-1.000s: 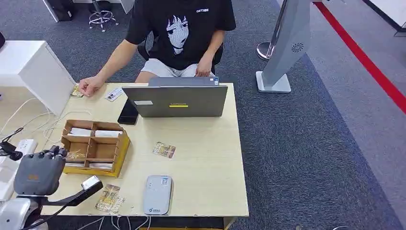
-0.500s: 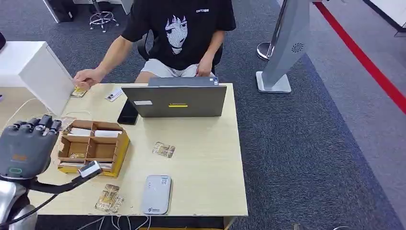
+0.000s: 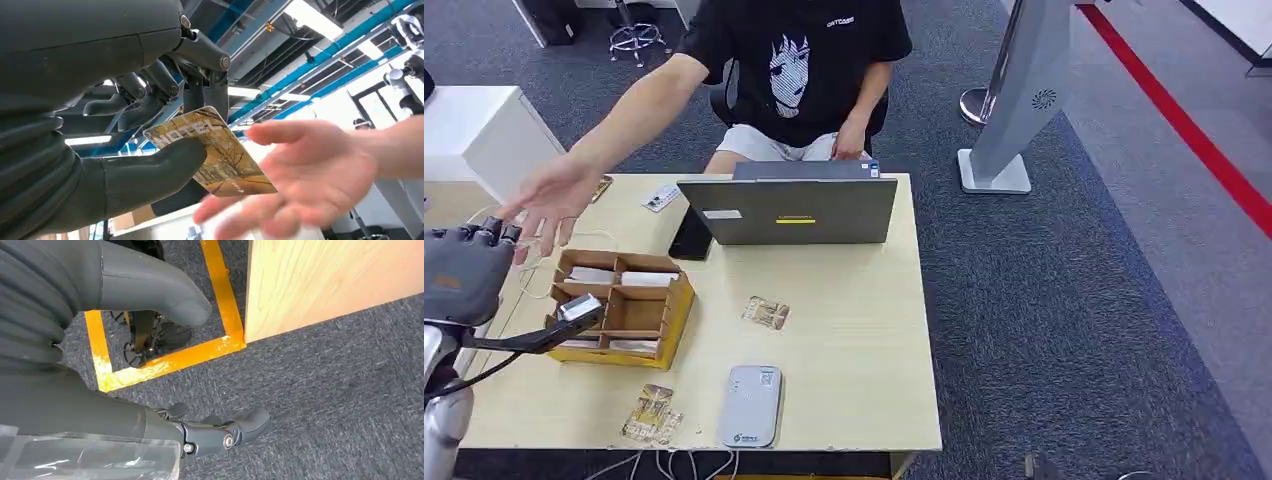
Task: Pass the card to the sensor for recognition and then transmit it.
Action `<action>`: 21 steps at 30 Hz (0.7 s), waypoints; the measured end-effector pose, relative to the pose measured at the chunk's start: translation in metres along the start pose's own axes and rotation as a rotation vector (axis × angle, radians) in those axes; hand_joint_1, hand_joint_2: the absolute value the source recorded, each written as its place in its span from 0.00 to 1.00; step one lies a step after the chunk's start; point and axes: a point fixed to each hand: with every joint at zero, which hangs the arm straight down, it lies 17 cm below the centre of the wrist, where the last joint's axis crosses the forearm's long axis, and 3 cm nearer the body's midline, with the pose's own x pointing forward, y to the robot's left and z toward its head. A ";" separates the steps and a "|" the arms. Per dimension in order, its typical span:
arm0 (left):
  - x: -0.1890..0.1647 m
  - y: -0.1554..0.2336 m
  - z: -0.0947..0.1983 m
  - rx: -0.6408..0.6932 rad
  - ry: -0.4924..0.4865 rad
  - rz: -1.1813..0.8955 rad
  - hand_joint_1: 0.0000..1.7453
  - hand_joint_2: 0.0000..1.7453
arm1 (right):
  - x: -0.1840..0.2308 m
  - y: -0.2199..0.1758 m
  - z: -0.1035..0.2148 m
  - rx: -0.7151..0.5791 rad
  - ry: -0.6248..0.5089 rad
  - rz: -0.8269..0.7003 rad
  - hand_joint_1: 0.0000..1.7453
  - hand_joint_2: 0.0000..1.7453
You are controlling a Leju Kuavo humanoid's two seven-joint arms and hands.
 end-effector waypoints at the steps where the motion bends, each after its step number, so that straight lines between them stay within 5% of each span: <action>1: 0.000 -0.002 0.001 -0.003 0.004 0.004 1.00 1.00 | 0.000 0.001 0.000 0.001 0.001 0.000 0.00 1.00; 4: -0.003 -0.003 0.002 0.003 0.016 0.012 0.86 1.00 | -0.001 0.000 0.000 0.000 0.002 0.002 0.00 1.00; 5: -0.002 -0.004 0.002 0.002 0.017 0.015 0.27 1.00 | -0.001 0.000 0.000 0.001 0.002 0.002 0.00 1.00; 6: -0.001 -0.004 0.004 0.006 0.018 0.020 0.00 1.00 | -0.001 0.001 0.000 0.000 0.003 0.003 0.00 1.00; 15: 0.005 -0.002 0.019 0.051 0.047 0.091 0.00 1.00 | -0.004 -0.001 0.002 -0.005 0.008 0.009 0.00 1.00; 21: 0.010 0.068 0.036 0.293 0.116 0.273 0.00 1.00 | -0.011 -0.008 0.005 -0.022 0.021 0.003 0.00 1.00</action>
